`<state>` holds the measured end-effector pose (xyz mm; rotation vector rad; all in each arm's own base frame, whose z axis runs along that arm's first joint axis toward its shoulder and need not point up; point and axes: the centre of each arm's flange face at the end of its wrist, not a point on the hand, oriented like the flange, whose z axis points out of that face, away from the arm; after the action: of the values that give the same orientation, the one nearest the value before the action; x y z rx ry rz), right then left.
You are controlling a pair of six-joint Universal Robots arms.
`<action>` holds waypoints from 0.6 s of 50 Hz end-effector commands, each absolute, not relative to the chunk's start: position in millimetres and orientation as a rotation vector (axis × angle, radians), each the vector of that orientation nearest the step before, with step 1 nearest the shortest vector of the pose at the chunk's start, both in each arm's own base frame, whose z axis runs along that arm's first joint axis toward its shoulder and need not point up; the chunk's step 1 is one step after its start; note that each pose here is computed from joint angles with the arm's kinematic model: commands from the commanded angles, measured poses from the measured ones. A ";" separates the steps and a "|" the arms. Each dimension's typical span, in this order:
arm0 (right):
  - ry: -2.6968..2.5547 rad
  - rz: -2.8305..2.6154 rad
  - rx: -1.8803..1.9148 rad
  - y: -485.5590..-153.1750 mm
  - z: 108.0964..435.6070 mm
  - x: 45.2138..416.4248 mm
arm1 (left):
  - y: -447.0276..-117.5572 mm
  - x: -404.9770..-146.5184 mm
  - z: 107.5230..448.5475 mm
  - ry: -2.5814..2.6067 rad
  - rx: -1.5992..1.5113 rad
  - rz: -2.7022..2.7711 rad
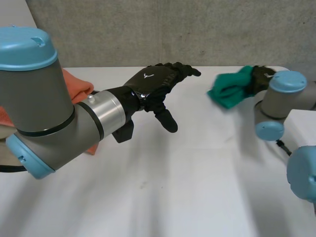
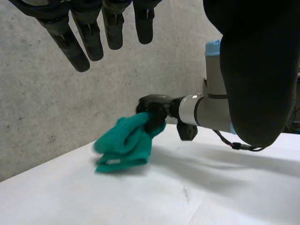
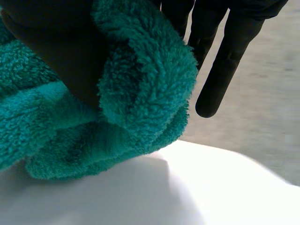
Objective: Fold the laundry.
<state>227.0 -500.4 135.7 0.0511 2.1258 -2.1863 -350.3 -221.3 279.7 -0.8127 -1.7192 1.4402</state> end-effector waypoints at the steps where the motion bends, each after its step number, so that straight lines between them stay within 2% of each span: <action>1: 2.162 -2.299 0.002 -540.6 117.0 163.6 | -226.1 -353.9 273.7 -1.744 -0.814 1.425; 8: 2.244 -2.260 0.027 -551.3 99.1 111.8 | -226.9 -357.1 261.7 -1.774 -0.816 1.398; 19: 2.389 -2.399 0.069 -560.3 101.6 47.3 | -228.3 -357.4 249.2 -1.809 -0.816 1.364; 24: 2.403 -2.405 0.092 -560.4 105.1 36.9 | -232.6 -353.8 249.6 -1.815 -0.804 1.374; 30: 2.418 -2.365 0.063 -556.5 108.6 43.1 | -233.6 -353.2 249.9 -1.817 -0.799 1.373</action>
<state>38.3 -559.8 105.2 0.0794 2.4083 -2.3985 -354.5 -232.0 248.9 -0.8049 -1.8160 1.3690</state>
